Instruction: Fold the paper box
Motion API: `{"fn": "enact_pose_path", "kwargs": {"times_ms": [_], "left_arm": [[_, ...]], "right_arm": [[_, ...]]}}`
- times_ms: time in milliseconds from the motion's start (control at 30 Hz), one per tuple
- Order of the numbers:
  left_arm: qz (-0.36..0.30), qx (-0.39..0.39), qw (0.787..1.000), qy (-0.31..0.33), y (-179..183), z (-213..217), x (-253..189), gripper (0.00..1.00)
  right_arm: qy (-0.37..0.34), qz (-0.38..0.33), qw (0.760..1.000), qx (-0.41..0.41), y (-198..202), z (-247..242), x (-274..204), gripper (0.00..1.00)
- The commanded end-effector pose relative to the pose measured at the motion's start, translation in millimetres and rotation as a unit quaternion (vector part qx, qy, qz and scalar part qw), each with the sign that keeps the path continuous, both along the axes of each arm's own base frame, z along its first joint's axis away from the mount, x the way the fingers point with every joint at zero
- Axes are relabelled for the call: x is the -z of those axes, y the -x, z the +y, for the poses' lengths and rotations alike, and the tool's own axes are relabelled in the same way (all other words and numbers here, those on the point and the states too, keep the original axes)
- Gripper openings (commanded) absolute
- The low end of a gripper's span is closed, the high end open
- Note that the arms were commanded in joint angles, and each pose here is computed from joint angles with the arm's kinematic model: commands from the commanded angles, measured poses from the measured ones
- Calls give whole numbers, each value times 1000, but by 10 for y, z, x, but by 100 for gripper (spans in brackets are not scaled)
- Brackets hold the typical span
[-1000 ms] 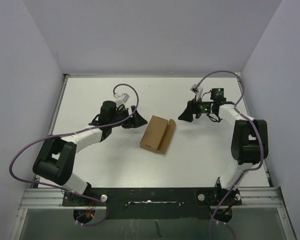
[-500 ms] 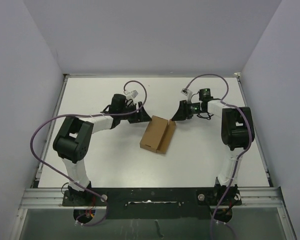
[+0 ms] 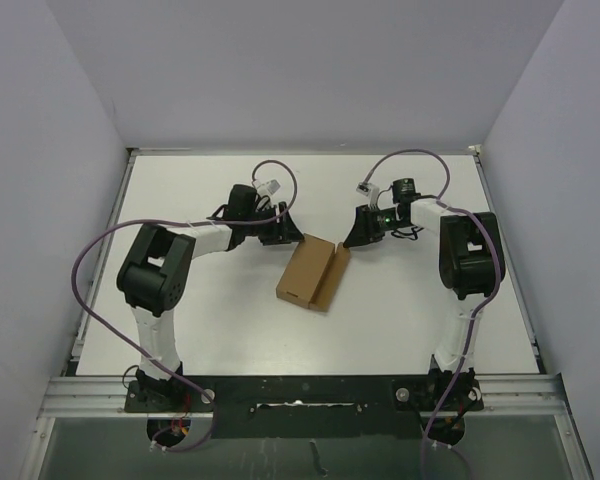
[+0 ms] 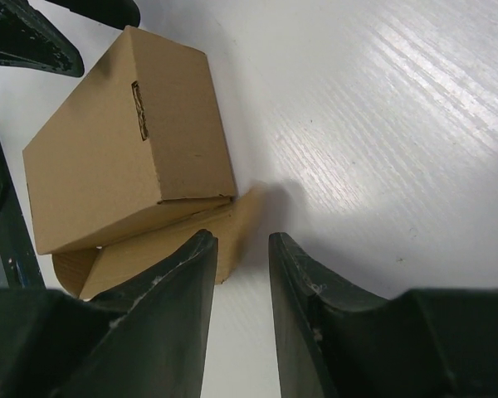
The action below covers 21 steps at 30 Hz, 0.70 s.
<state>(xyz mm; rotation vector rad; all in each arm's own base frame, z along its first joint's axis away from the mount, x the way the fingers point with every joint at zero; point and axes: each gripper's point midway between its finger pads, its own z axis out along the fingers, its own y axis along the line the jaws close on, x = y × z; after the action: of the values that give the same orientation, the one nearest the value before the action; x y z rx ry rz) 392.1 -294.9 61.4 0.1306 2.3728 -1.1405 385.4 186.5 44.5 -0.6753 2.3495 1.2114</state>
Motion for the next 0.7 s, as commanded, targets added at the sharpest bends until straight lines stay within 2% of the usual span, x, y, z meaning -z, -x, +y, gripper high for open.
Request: {"fn": "enact_pose_path", "kwargs": {"times_ms": [0, 167, 333, 400, 667], "left_arm": [[-18, 14, 1000, 10, -108, -50, -84, 53], [-15, 19, 1000, 10, -100, -58, -57, 52], [-12, 24, 1000, 13, -94, -81, -30, 51], [-10, 25, 1000, 14, -89, -85, -18, 51], [-4, 34, 999, 17, -59, -98, 14, 46]], "right_arm": [[7, -33, 999, -4, -78, -18, -170, 35], [4, -38, 999, 1, -70, -61, -214, 39], [-1, -22, 1000, -15, 0, 53, -133, 36], [1, -21, 1000, -18, 5, 78, -123, 33], [3, -25, 999, -20, 42, 93, -171, 8]]}}
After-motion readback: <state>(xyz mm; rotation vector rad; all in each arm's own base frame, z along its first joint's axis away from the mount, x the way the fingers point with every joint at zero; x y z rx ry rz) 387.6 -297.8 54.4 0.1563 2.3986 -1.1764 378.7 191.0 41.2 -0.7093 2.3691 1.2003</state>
